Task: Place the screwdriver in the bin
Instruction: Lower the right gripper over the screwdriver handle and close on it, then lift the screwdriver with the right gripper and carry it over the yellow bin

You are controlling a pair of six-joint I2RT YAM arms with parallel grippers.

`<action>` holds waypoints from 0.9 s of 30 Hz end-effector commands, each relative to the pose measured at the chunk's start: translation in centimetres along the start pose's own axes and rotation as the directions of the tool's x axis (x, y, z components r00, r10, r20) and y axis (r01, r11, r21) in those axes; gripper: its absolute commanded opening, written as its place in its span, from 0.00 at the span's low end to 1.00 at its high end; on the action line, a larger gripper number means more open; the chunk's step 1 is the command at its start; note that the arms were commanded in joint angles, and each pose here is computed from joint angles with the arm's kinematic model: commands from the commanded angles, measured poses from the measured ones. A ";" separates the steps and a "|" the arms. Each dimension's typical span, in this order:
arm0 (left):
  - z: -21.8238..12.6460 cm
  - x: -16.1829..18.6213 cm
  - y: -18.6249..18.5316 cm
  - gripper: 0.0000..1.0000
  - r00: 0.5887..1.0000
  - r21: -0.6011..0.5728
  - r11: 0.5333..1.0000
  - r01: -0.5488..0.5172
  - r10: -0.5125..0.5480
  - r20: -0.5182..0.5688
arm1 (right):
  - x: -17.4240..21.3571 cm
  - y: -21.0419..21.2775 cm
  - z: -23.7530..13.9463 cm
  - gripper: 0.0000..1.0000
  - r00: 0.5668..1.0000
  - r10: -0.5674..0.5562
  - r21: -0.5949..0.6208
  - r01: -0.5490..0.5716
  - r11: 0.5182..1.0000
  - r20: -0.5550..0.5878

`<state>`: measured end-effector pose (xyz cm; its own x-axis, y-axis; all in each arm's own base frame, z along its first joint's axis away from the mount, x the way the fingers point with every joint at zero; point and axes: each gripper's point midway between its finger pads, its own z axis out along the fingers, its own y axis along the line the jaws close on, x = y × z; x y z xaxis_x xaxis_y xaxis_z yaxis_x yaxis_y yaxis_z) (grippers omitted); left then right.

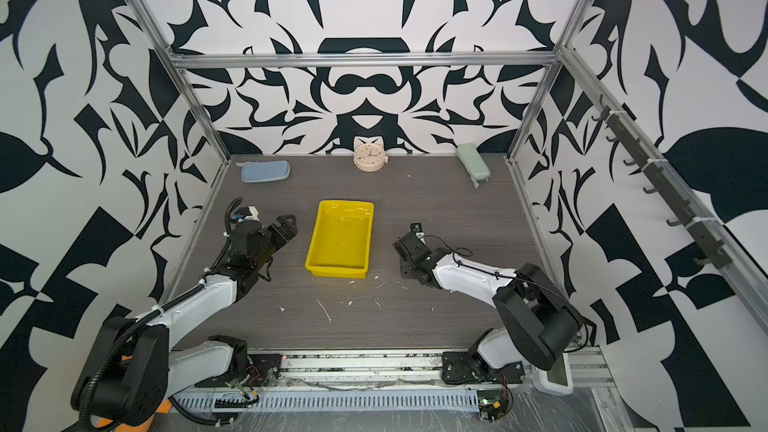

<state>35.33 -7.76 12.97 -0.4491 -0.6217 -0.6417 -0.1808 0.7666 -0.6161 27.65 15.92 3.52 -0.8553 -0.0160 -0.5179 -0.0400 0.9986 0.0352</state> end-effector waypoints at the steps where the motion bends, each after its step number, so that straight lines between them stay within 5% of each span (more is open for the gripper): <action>1: -0.5 -2.9 -2.1 1.00 0.999 -0.007 1.000 -0.009 0.009 0.037 | -1.3 0.7 0.6 0.55 0.999 0.032 0.003 -0.032 0.999 0.037; 11: -0.1 -2.3 -2.5 1.00 1.000 0.035 0.999 0.022 -0.023 0.019 | -1.5 -0.5 2.5 0.41 0.996 0.076 0.109 -0.081 0.991 0.057; 18: 0.1 -2.1 -2.6 1.00 1.000 0.030 0.999 0.020 -0.021 0.001 | -1.6 -2.7 1.4 0.17 0.987 0.119 0.223 -0.141 0.965 0.110; 23: 0.1 -2.7 0.1 1.00 0.996 -0.117 0.990 0.082 -0.077 0.048 | -2.9 -3.7 -0.1 0.00 0.972 0.155 0.259 -0.198 0.945 0.179; 27: 0.2 -2.6 1.0 1.00 0.993 -0.183 0.976 0.116 -0.109 0.045 | -4.4 -3.3 -1.8 0.00 0.953 0.175 0.278 -0.242 0.930 0.247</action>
<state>36.48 -6.46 14.23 -0.4139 -0.6778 -0.6078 -0.3077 0.7325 -0.6073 29.63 12.64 3.92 -0.7769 0.1307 -0.6160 0.2385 0.9664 -0.0957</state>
